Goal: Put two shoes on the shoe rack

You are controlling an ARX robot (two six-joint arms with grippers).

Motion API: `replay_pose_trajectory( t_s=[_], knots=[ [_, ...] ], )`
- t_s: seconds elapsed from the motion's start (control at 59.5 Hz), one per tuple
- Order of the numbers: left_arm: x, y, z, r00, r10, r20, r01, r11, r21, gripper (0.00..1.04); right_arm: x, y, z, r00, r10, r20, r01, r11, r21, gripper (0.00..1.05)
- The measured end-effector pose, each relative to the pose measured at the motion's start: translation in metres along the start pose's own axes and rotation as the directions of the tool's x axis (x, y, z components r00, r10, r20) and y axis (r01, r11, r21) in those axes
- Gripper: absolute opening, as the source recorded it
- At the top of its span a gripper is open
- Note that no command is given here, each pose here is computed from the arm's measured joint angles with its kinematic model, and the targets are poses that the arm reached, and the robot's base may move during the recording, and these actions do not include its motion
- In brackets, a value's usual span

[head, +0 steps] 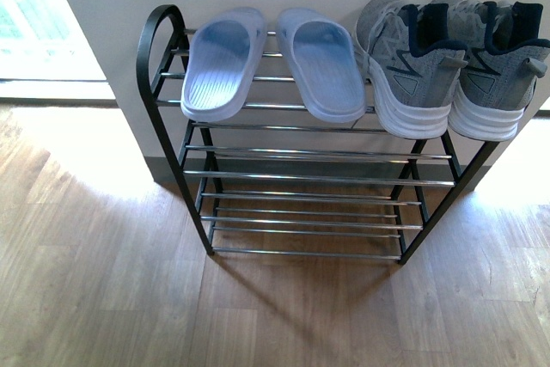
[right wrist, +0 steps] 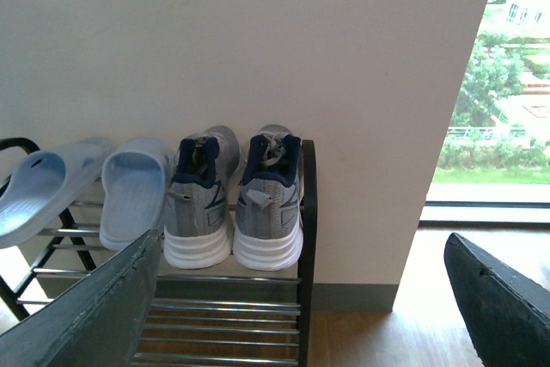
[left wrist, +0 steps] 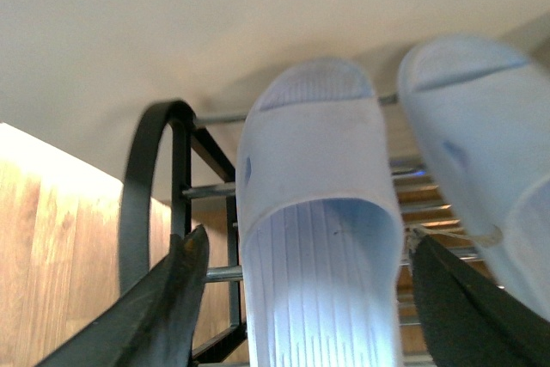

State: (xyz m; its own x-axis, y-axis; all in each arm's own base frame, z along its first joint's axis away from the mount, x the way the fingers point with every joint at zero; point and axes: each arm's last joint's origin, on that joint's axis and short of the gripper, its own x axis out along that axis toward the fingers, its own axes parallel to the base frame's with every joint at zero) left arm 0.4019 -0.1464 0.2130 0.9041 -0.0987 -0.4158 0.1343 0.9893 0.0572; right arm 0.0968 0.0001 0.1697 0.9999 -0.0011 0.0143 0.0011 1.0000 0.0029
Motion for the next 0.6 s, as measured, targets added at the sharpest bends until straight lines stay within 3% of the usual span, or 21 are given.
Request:
replay_pose_trajectory(
  t_s=[0.118,0.168,0.286,0.521,0.605],
  knots=[
    [-0.036,0.023,-0.013,0.993,0.097,0.069,-0.096,0.995,-0.019,0.94,0.0,0.0,0.0,1.0,0.0,0.0,0.0,1.0,0.0,0.96],
    [-0.048,0.038,-0.026,0.964,0.125,0.235,-0.111,0.991,-0.074,0.81,0.0,0.0,0.0,1.0,0.001,0.0,-0.001,1.0,0.0,0.96],
    [-0.072,0.054,-0.051,0.922,0.127,0.367,-0.092,0.99,-0.109,0.63,0.0,0.0,0.0,1.0,0.0,0.0,0.0,1.0,0.0,0.96],
    [-0.118,0.077,-0.08,0.902,0.131,0.411,-0.09,0.989,-0.117,0.28,0.0,0.0,0.0,1.0,0.0,0.0,0.0,1.0,0.0,0.96],
    [-0.135,0.085,-0.099,0.91,0.129,0.394,-0.091,0.989,-0.114,0.08,0.0,0.0,0.0,1.0,0.0,0.0,0.0,1.0,0.0,0.96]
  ],
)
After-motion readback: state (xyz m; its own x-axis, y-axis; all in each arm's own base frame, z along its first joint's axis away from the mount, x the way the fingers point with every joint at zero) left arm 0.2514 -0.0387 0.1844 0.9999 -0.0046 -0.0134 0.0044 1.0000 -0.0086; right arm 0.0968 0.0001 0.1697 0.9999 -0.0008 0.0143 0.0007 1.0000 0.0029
